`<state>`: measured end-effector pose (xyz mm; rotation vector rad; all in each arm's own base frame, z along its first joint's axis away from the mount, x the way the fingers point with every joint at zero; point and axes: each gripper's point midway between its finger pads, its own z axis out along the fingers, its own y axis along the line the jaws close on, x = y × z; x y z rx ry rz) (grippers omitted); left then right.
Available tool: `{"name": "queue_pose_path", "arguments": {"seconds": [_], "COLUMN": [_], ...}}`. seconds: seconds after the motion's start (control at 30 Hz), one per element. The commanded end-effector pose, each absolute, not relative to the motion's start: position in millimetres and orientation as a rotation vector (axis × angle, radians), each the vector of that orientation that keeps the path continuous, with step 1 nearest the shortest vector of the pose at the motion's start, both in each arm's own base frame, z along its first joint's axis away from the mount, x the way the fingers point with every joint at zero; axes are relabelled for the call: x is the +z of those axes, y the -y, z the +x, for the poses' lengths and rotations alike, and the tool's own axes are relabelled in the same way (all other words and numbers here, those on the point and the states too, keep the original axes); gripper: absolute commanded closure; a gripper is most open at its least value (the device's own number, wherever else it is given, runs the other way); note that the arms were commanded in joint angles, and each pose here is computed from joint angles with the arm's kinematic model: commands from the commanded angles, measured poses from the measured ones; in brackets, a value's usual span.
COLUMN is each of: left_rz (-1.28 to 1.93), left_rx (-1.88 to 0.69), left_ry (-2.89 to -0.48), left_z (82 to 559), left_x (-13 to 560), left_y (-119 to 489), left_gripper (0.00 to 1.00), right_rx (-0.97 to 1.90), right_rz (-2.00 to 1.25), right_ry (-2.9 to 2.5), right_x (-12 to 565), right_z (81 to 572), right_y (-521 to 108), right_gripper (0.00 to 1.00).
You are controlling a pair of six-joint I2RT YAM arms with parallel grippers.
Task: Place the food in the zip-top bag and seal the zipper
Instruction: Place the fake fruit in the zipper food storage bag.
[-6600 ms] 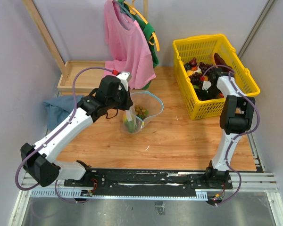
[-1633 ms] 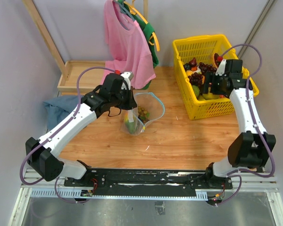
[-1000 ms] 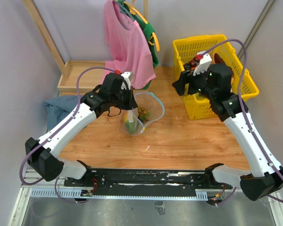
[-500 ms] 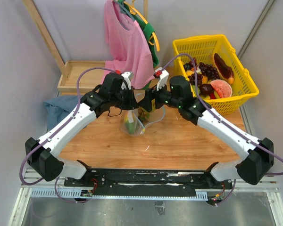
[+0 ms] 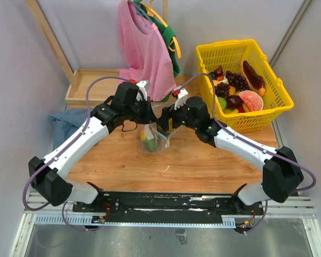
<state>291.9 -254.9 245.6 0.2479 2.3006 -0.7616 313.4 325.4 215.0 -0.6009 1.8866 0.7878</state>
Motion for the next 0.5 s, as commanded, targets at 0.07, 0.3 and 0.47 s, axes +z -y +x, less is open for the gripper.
{"name": "queue_pose_path", "arguments": {"seconds": [0.07, 0.3, 0.47], "left_rz": [0.255, 0.235, 0.217], "left_rx": [-0.822, -0.786, -0.769], "left_ry": [-2.260, -2.261, -2.257], "left_z": [287.1, 289.2, 289.3], "left_x": [258.0, 257.4, 258.7], "left_y": [260.5, 255.3, 251.4], "left_gripper": [1.00, 1.00, 1.00], "right_rx": [0.823, 0.790, 0.726], "right_rz": [-0.603, -0.650, -0.616], "right_ry": [-1.769, -1.771, -1.813], "right_x": [243.3, 260.9, 276.2], "right_z": [318.7, 302.8, 288.4], "right_y": [-338.4, -321.4, -294.1], "right_gripper": [0.12, 0.05, 0.09]}}
